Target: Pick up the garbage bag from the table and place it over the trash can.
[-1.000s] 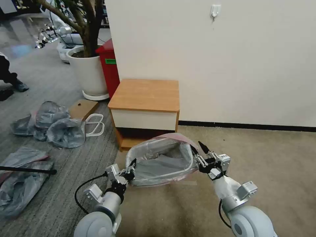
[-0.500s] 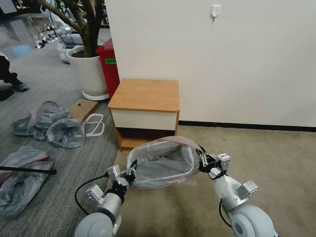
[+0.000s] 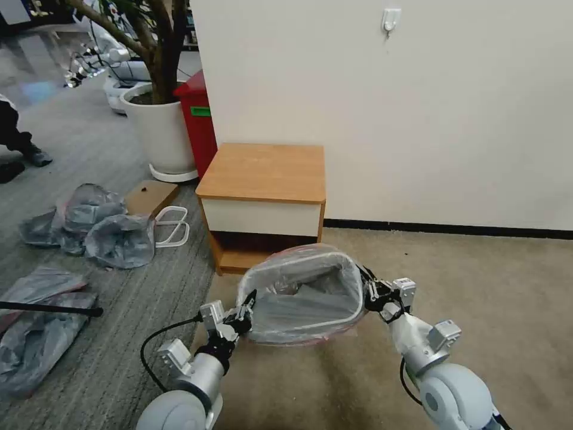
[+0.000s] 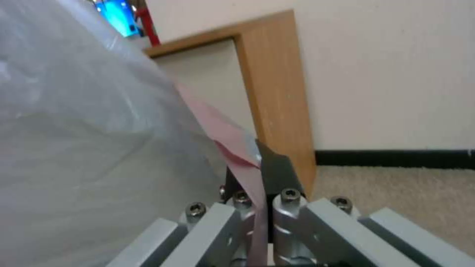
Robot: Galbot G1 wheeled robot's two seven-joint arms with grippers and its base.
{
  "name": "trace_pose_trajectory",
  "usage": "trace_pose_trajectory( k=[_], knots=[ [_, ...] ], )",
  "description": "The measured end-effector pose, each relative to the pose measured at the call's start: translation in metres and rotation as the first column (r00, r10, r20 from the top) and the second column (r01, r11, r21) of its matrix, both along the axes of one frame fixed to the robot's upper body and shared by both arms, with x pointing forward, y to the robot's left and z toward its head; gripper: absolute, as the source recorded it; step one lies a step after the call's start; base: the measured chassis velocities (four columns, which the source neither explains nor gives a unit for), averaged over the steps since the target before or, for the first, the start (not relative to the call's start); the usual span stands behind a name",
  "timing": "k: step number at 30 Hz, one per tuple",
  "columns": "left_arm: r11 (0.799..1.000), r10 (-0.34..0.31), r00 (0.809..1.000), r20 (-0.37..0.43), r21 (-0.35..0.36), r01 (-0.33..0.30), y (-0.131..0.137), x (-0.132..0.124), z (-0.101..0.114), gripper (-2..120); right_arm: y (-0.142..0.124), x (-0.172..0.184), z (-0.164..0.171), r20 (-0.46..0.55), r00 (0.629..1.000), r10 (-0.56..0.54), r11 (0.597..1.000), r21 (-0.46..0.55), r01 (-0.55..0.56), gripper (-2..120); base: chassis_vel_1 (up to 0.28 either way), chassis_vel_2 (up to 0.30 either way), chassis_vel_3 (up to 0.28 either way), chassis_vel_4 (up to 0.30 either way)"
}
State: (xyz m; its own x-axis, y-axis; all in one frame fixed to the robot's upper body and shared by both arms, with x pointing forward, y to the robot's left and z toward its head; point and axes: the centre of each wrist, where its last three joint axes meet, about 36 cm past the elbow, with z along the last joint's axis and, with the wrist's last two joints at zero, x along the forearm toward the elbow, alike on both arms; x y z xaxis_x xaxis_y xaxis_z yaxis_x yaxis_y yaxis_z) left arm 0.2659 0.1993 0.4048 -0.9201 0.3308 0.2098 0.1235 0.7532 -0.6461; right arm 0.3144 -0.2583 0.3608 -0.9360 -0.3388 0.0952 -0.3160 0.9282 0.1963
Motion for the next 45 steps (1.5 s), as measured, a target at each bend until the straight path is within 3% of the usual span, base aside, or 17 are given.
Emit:
trace_pose_trajectory(
  k=[7, 15, 25, 29, 33, 37, 45],
  knots=[
    [0.996, 0.015, 1.000, 0.019, -0.092, -0.013, -0.006, 0.001, 0.005, 5, -0.005, -0.001, -0.021, -0.047, 0.999, -0.012, 0.998, -0.063, 0.009, 0, 0.000, 0.000, 0.000, 0.000],
    [0.977, 0.042, 0.999, 0.000, -0.211, -0.041, -0.013, -0.002, 0.013, 9, -0.005, -0.003, -0.039, -0.076, 0.997, -0.021, 0.993, -0.121, 0.012, 0, 0.000, 0.000, 0.000, 0.000],
    [0.972, 0.073, 0.997, -0.014, -0.221, -0.074, -0.013, -0.001, 0.017, 9, -0.006, -0.013, -0.047, -0.095, 0.995, -0.004, 0.986, -0.166, -0.011, 0, 0.000, 0.000, 0.000, 0.000],
    [0.979, 0.111, 0.994, -0.022, -0.170, -0.113, -0.008, 0.002, 0.019, 9, -0.004, -0.017, -0.039, -0.059, 0.998, -0.006, 0.988, -0.154, -0.003, 17, 0.000, 0.000, 0.000, 0.000],
    [0.982, 0.125, 0.992, -0.034, -0.139, -0.129, -0.006, 0.004, 0.016, 5, -0.003, -0.019, -0.032, -0.039, 0.999, -0.003, 0.989, -0.147, -0.003, 25, 0.000, 0.000, 0.000, 0.000],
    [0.986, 0.138, 0.989, -0.058, -0.085, -0.143, -0.005, 0.008, 0.010, 5, 0.001, -0.028, -0.017, 0.007, 1.000, 0.014, 0.992, -0.123, -0.013, 44, 0.000, 0.000, 0.000, 0.000],
    [0.985, 0.159, 0.984, -0.077, -0.058, -0.164, -0.002, 0.015, 0.006, 5, -0.001, -0.041, -0.015, 0.031, 0.998, 0.051, 0.993, -0.110, -0.047, 72, 0.000, 0.000, 0.000, 0.000]
  ],
)
